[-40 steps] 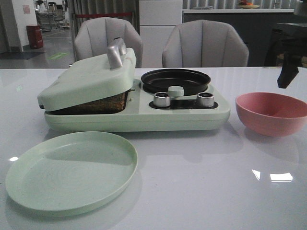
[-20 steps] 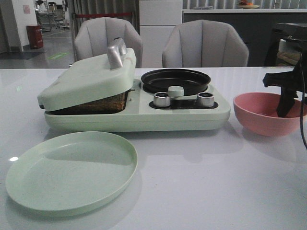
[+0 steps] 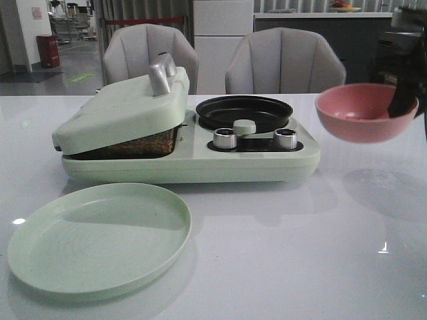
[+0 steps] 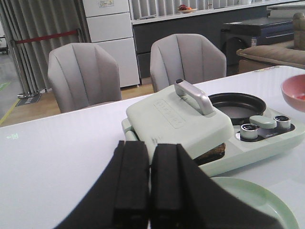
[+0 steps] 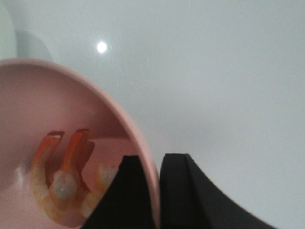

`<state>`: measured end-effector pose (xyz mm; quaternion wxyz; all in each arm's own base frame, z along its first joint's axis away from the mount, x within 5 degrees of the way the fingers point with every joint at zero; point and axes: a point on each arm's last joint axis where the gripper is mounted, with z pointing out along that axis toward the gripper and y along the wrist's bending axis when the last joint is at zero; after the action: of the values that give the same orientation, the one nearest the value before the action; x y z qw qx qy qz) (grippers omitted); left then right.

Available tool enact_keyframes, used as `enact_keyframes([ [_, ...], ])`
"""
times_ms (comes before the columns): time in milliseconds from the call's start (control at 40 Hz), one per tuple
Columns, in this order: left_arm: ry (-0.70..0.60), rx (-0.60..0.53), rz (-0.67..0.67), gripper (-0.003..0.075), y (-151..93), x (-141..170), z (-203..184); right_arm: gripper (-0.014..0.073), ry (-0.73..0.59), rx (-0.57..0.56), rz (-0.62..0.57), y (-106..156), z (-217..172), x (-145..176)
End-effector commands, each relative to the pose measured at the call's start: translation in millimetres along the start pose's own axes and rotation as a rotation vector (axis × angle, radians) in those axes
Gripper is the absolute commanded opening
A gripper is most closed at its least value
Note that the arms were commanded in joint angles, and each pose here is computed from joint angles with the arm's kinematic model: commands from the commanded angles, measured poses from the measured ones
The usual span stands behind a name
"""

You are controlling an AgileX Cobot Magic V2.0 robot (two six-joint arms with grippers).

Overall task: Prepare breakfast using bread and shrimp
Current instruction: 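Lift the pink bowl of shrimp up toward the round pan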

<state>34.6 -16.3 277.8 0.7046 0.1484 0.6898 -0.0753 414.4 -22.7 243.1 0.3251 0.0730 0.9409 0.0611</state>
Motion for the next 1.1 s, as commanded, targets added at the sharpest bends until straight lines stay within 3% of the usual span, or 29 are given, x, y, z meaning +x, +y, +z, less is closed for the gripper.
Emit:
enact_keyframes([
  [0,-0.092,-0.023,-0.024,0.0111,3,-15,-2,0.0139,-0.214,-0.040,-0.002,13,-54,-37],
  [375,-0.092,-0.023,-0.024,0.0111,3,-15,-2,0.0139,-0.537,-0.161,-0.058,73,-80,-59],
  [624,-0.092,-0.023,-0.024,0.0111,3,-15,-2,0.0142,-0.885,-0.155,-0.079,102,-66,-43],
  [824,-0.092,-0.023,-0.024,0.0111,3,-15,-2,0.0142,-1.142,-0.151,-0.240,119,-37,-26],
  [1074,-0.092,-0.023,-0.024,0.0111,3,-15,-2,0.0142,-1.388,-0.170,-0.561,134,-5,-9],
])
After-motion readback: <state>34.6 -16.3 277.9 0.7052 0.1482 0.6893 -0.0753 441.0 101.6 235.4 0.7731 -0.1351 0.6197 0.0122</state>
